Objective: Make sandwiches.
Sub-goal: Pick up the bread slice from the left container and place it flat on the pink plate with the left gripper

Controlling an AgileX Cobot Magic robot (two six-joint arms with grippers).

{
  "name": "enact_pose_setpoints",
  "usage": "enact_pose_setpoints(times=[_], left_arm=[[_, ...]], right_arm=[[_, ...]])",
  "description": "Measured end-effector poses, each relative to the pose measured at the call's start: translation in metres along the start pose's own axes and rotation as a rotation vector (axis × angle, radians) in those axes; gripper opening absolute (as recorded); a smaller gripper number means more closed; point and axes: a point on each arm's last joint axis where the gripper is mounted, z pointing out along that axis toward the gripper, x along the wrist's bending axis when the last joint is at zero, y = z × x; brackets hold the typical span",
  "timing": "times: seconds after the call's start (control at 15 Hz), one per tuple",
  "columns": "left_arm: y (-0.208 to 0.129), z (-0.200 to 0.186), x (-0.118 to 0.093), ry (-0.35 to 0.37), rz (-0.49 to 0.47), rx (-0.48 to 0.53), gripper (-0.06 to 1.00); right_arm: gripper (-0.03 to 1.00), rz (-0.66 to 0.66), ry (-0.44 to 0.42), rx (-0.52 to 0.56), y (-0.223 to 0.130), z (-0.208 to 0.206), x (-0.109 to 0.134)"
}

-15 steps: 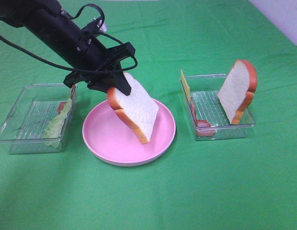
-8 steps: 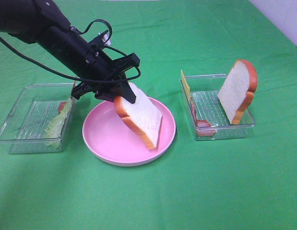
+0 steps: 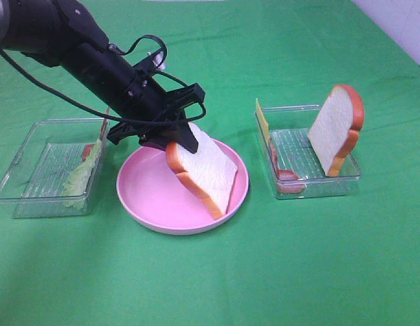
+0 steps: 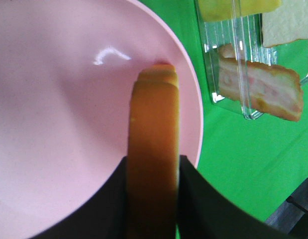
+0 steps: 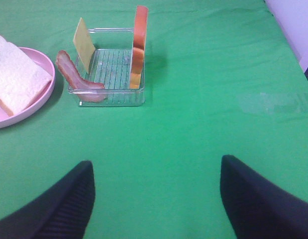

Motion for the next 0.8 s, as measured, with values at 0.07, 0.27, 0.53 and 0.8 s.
enact_pose_setpoints(times=[0.07,0.27,0.53,0.8], left_arm=[[0.0,0.0,0.0,0.005,0.005,0.001,0.38],[0.0,0.0,0.001,0.013,0.015,0.003,0.74],[0.01,-0.013,-0.006,0.072,0.114,0.011,0.8],[0.025,-0.043,-0.019,0.215,0.147,0.047,0.8]], right_arm=[[0.68,0.0,0.0,0.0,0.0,0.0,0.0],[0.68,0.001,0.003,0.0,0.0,0.0,0.0],[0.68,0.002,0.004,-0.001,0.0,0.0,0.0],[0.68,0.002,0.004,-0.001,0.0,0.0,0.0]])
